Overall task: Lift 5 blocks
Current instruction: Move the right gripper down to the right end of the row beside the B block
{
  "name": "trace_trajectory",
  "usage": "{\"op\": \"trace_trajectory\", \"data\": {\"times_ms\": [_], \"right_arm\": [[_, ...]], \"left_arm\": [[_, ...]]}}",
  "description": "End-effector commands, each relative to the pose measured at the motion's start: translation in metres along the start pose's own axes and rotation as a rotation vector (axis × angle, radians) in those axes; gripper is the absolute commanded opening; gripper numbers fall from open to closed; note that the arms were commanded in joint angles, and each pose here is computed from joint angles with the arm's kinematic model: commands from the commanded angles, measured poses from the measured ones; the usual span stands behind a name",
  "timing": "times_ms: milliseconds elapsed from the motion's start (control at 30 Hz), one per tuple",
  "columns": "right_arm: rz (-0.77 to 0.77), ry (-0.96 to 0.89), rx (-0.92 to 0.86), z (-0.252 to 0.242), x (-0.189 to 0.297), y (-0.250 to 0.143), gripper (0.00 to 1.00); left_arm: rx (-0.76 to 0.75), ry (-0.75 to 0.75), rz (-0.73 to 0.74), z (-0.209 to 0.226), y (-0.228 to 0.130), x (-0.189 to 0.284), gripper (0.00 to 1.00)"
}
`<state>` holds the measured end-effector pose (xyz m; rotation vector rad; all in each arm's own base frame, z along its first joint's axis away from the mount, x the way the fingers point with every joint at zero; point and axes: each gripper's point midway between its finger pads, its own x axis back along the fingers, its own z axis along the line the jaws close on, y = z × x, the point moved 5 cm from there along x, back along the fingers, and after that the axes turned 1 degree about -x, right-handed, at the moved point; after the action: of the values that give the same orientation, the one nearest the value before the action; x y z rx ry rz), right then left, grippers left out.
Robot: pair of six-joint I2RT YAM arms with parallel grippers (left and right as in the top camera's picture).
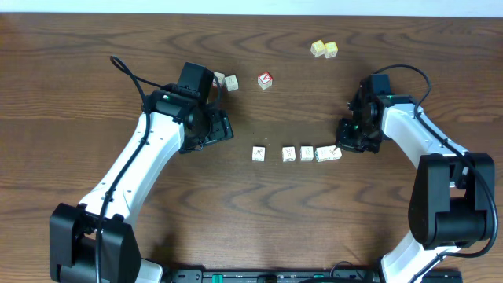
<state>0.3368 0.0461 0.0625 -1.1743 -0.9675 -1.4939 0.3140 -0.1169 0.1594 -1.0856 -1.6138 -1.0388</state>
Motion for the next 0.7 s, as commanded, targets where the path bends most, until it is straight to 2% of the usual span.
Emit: {"op": "trace_trajectory", "data": {"times_ms": [0, 233, 667], "right_arm": [[0.017, 0.004, -0.032, 0.001, -0.003, -0.004, 0.01], [0.055, -0.01, -0.107, -0.001, -0.002, -0.011, 0.01], [0.07, -0.016, -0.138, 0.006, -0.004, -0.017, 0.01]], "left_arm": [[0.006, 0.023, 0.003, 0.004, 0.0, -0.002, 0.81], [0.006, 0.023, 0.004, 0.004, 0.0, -0.003, 0.81], [0.007, 0.023, 0.003, 0.004, 0.0, -0.002, 0.81]]}}
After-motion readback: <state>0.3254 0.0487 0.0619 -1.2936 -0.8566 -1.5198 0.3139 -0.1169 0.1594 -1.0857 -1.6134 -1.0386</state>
